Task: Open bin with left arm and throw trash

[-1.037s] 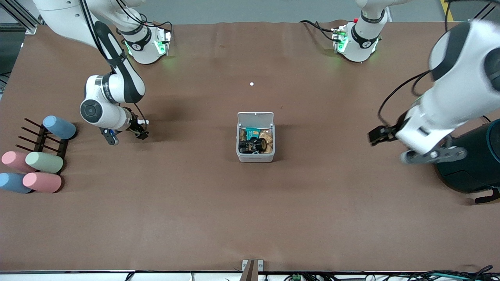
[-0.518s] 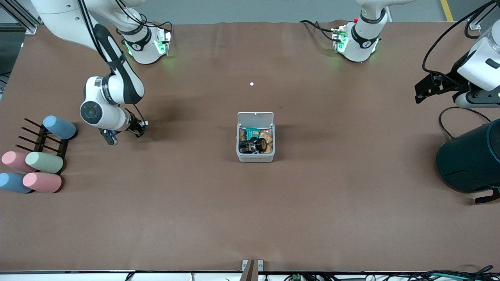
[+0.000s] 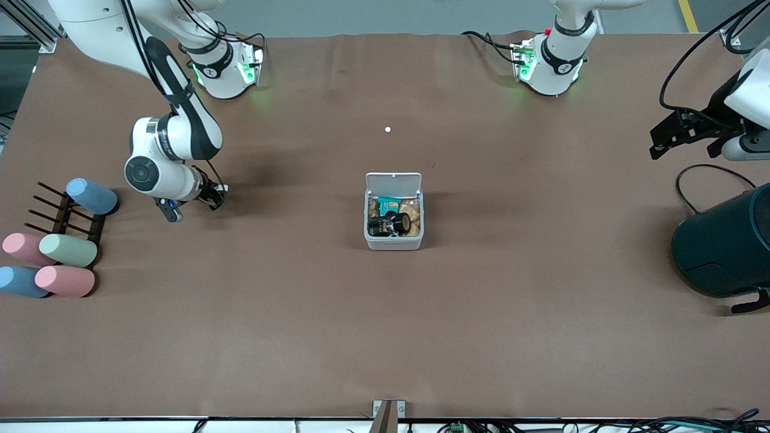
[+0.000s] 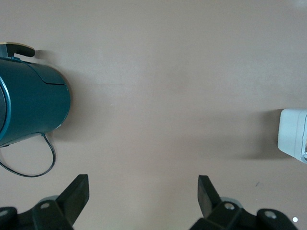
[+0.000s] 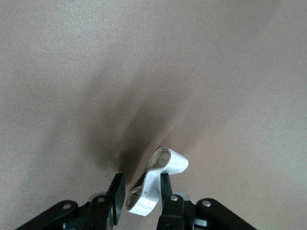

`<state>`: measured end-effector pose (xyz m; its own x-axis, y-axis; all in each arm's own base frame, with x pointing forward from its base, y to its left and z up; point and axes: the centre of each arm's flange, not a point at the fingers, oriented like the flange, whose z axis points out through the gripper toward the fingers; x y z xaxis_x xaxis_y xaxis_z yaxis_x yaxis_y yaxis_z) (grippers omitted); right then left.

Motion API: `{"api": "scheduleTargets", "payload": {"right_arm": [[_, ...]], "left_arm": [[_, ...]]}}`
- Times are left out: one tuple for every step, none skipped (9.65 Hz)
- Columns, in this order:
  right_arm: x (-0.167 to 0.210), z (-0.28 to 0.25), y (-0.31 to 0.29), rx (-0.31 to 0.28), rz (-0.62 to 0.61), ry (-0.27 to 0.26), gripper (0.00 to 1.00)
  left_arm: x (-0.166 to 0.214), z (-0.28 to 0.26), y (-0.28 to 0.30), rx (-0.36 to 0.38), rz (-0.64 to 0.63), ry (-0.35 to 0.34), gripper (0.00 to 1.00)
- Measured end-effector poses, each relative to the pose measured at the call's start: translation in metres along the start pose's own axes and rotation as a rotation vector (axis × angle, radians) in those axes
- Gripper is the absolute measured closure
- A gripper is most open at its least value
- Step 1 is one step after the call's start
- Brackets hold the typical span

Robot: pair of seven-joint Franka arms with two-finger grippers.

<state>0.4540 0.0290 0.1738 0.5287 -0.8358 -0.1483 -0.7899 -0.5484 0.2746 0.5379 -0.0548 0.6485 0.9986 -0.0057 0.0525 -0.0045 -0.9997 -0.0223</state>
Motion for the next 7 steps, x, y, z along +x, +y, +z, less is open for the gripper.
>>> {"api": "scheduleTargets", "payload": {"right_arm": [[0.000,0.001,0.001,-0.002,0.000,-0.001,0.67],[-0.001,0.002,0.002,-0.011,0.000,-0.006,0.69],[-0.002,0.003,0.003,-0.023,0.000,-0.013,0.77],[-0.003,0.004,0.004,-0.036,-0.001,-0.021,0.86],[-0.003,0.005,0.005,-0.043,-0.001,-0.026,0.88],[-0.003,0.005,0.006,-0.049,0.000,-0.029,0.88],[-0.003,0.004,0.006,-0.052,0.000,-0.032,0.92]], "left_arm": [[0.000,0.001,-0.001,0.000,-0.002,-0.001,0.00],[0.001,0.003,-0.004,0.000,-0.008,-0.005,0.00],[0.003,0.006,-0.006,0.001,-0.012,-0.011,0.00],[0.006,0.010,-0.008,0.001,-0.015,-0.016,0.00],[0.007,0.011,-0.008,0.000,-0.015,-0.014,0.00],[0.008,0.011,-0.008,0.000,-0.015,-0.011,0.00],[0.008,0.009,-0.008,0.000,-0.015,-0.008,0.00]]}}
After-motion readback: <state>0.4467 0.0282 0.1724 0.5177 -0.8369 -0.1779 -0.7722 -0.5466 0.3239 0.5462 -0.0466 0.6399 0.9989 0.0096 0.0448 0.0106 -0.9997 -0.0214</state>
